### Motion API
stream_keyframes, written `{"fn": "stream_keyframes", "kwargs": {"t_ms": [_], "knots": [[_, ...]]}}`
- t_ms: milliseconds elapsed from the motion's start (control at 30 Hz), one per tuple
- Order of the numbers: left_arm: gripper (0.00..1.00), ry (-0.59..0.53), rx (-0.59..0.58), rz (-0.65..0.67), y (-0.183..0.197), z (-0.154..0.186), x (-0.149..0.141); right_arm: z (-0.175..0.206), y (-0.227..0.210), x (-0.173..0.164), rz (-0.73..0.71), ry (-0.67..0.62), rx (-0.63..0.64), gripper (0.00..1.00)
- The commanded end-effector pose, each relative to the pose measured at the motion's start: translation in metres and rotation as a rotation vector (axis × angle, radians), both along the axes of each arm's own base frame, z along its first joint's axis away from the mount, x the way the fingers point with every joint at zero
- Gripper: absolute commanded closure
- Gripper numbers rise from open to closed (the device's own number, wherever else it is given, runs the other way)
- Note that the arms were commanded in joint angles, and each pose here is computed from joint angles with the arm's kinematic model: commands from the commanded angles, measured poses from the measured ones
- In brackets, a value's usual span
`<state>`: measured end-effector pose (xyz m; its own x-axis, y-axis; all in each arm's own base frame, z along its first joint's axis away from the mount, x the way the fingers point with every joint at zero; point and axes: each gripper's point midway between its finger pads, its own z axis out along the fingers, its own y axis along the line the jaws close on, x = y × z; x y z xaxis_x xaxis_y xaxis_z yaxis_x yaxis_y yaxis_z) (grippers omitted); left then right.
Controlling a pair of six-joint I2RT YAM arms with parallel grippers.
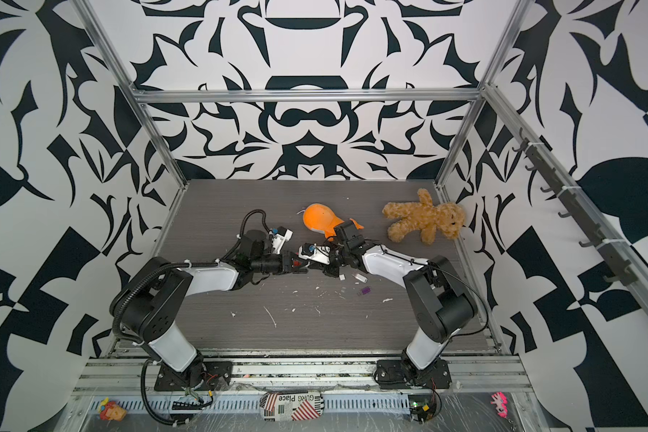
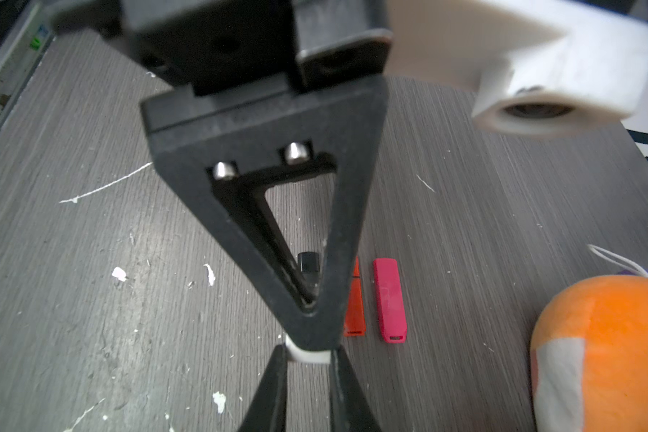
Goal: Close the usb drive cover
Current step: Pick up the cover from the center of the board.
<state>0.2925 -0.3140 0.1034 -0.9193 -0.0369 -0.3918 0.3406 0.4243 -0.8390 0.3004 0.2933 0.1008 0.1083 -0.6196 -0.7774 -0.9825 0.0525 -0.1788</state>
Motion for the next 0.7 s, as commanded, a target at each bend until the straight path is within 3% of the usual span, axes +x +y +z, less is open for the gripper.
{"fn": "stream_keyframes", "kwargs": {"t_ms": [0,233,433,667], "knots": [[0.85,-0.019,-0.025,-0.014,-0.005,0.008,0.003,0.011,0.007,0.007,0.001,-0.025,0.022,0.81],[0.87,-0.019,-0.030,-0.018,-0.007,0.009,0.004,0.011,0.007,0.010,-0.004,-0.029,0.019,0.81],[0.88,-0.029,-0.033,-0.018,-0.006,0.012,0.005,0.014,0.003,0.016,-0.017,-0.080,-0.007,0.64],[0.88,-0.039,-0.023,-0.017,-0.003,0.013,0.007,0.025,-0.025,0.020,-0.044,-0.123,-0.038,0.59]]}}
